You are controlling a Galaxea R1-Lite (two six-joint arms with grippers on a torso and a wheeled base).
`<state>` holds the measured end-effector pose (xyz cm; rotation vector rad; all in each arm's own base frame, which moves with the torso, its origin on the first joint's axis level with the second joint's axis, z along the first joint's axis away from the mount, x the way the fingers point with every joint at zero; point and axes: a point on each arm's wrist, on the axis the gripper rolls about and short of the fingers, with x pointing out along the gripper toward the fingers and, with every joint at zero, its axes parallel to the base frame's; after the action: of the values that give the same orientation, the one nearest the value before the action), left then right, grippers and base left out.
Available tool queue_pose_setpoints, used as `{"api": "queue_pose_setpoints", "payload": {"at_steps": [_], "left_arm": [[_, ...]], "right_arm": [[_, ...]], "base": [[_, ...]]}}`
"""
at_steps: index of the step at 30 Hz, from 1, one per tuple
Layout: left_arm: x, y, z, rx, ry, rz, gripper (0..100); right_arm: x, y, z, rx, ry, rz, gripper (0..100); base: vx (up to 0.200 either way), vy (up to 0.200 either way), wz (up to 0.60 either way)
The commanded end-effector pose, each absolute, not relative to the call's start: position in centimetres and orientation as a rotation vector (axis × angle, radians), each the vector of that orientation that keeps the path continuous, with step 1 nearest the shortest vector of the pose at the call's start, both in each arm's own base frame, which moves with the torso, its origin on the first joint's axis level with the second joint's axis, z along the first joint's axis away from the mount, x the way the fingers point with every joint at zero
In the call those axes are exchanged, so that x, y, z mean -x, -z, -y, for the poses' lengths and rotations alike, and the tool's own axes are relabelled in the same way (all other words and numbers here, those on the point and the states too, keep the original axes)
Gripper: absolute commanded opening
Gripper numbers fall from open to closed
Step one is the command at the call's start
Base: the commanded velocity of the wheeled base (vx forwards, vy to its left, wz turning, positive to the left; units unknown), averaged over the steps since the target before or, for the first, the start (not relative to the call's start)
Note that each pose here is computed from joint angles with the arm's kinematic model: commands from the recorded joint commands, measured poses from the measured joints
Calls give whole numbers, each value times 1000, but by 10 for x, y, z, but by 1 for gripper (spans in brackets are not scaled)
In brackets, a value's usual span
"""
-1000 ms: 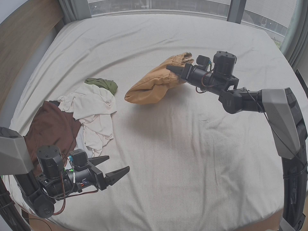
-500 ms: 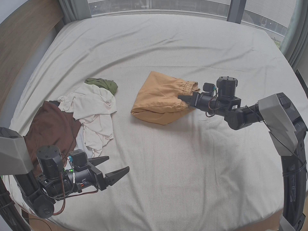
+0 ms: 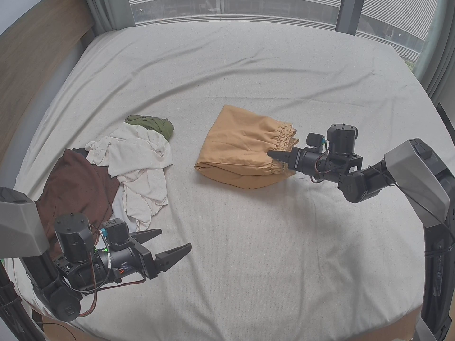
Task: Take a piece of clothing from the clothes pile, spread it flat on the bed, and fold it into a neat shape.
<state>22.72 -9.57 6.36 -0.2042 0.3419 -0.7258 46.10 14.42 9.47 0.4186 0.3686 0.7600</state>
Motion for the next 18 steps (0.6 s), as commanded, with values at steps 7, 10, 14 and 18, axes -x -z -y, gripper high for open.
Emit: {"api": "queue_pose_setpoints", "payload": {"at_steps": [7,10,14,18], "left_arm": [[-228,-72,96,245,725,-317,100],[-227,-82,96,278,731,-285,100],[-216,-106,95,324,797,-213,100],[-193,-138,87,318,843,-89,100]], "right_arm": [[-415,-110,-134,-374,-722,-376,100],[-389,-127,-127,-366,-729,-351,100],[-342,-159,-116,-345,-749,-297,100],[-270,-200,-98,-306,-781,-204,100]], "base": [[0,0,0],[0,0,0],[0,0,0],[0,0,0]]}}
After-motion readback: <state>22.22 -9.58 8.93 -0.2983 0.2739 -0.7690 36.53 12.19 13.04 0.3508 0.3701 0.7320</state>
